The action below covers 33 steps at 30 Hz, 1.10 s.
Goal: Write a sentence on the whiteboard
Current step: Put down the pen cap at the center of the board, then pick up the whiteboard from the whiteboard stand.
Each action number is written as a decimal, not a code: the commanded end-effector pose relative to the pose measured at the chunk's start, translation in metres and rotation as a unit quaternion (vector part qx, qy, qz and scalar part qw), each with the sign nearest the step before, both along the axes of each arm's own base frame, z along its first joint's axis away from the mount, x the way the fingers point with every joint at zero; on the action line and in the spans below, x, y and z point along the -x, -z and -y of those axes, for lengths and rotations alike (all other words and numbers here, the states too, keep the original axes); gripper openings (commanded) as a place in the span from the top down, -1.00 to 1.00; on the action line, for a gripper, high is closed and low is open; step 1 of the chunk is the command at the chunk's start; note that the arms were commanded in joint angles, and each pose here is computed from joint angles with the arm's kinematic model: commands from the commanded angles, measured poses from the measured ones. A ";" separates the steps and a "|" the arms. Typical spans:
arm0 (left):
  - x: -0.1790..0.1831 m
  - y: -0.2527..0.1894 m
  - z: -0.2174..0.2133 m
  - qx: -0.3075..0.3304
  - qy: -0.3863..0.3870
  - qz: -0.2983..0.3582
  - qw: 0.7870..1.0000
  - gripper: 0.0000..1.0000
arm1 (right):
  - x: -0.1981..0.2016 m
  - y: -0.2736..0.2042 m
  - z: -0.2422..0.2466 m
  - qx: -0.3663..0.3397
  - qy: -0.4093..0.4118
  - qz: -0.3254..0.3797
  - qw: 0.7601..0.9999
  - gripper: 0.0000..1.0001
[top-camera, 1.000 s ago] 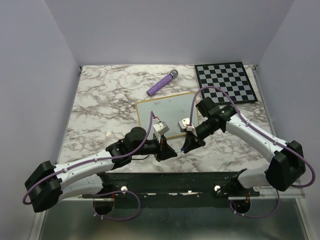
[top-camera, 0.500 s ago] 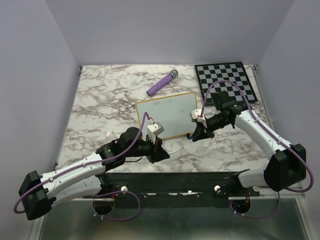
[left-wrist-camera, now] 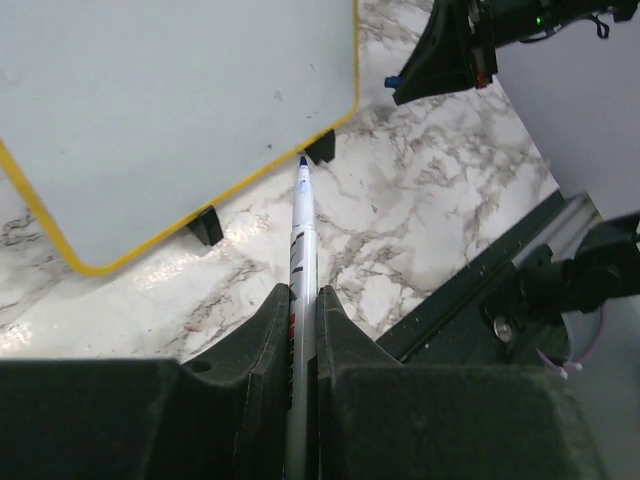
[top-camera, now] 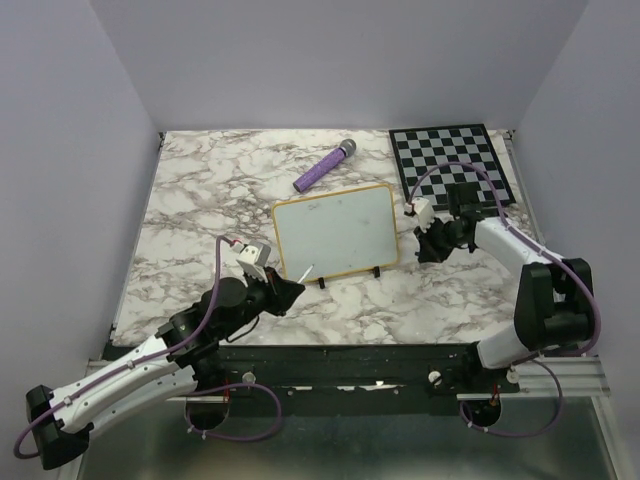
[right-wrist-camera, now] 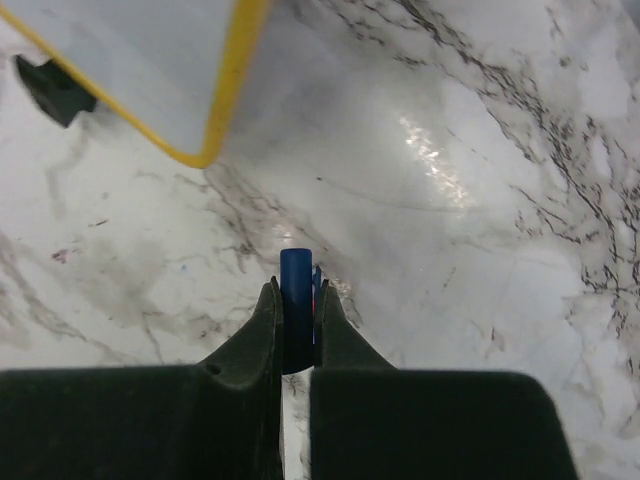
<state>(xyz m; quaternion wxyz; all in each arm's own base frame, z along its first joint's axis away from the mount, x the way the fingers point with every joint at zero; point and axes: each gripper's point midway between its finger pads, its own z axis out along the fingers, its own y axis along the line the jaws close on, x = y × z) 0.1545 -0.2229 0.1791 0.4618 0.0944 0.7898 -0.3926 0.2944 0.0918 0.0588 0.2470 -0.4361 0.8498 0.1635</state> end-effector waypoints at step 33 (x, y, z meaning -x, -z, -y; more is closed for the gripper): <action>-0.015 -0.031 -0.061 0.022 -0.131 0.054 0.990 1.00 | -0.066 -0.129 -0.073 -0.297 -0.071 0.088 0.948 -0.98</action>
